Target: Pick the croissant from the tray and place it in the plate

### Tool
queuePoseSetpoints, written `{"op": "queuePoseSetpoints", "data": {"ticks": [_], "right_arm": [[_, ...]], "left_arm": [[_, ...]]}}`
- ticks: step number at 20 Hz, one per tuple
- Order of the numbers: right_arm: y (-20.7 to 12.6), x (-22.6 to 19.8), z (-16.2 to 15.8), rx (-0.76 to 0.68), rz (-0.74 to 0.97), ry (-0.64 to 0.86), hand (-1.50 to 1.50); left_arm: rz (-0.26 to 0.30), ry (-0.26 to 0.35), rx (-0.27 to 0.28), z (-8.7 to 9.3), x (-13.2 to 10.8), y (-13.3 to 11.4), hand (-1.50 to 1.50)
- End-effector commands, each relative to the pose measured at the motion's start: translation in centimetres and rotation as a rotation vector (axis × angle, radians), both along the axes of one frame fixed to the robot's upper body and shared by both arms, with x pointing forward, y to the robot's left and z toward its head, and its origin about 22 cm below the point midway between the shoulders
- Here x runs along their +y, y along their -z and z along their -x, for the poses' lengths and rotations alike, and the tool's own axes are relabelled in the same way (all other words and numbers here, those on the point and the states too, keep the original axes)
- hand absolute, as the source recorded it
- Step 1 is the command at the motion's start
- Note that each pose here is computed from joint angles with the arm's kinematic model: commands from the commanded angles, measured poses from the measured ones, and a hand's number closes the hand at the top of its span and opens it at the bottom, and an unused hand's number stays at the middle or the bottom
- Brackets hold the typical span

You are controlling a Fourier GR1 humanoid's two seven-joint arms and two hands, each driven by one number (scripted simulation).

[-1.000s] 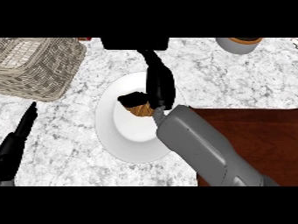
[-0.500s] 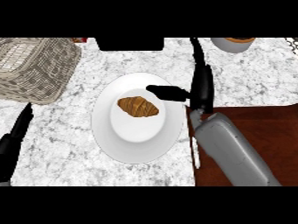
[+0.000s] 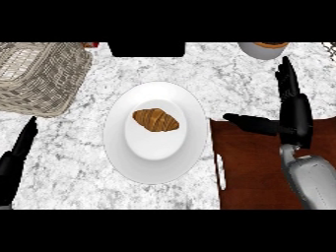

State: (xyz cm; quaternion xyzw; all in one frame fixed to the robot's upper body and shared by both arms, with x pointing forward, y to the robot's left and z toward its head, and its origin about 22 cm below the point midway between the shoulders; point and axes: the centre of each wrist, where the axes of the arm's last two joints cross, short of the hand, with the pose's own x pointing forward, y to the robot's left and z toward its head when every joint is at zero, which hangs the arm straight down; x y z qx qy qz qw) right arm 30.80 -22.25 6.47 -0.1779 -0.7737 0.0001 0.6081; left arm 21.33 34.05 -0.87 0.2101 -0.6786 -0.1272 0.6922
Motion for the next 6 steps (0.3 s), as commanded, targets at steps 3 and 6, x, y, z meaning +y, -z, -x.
{"op": "queuePoseSetpoints", "data": {"ticks": [3, 6], "right_arm": [[3.7, -6.2, 1.7, -0.028, 0.001, -0.016, -1.50], [2.0, -9.0, 2.3, -0.014, -0.002, -0.008, -1.50]], "left_arm": [[-0.009, 0.011, 0.001, -0.8, 0.7, -0.9, 0.00], [-0.001, 0.004, -0.001, 0.3, -1.8, 0.0, 0.00]]}}
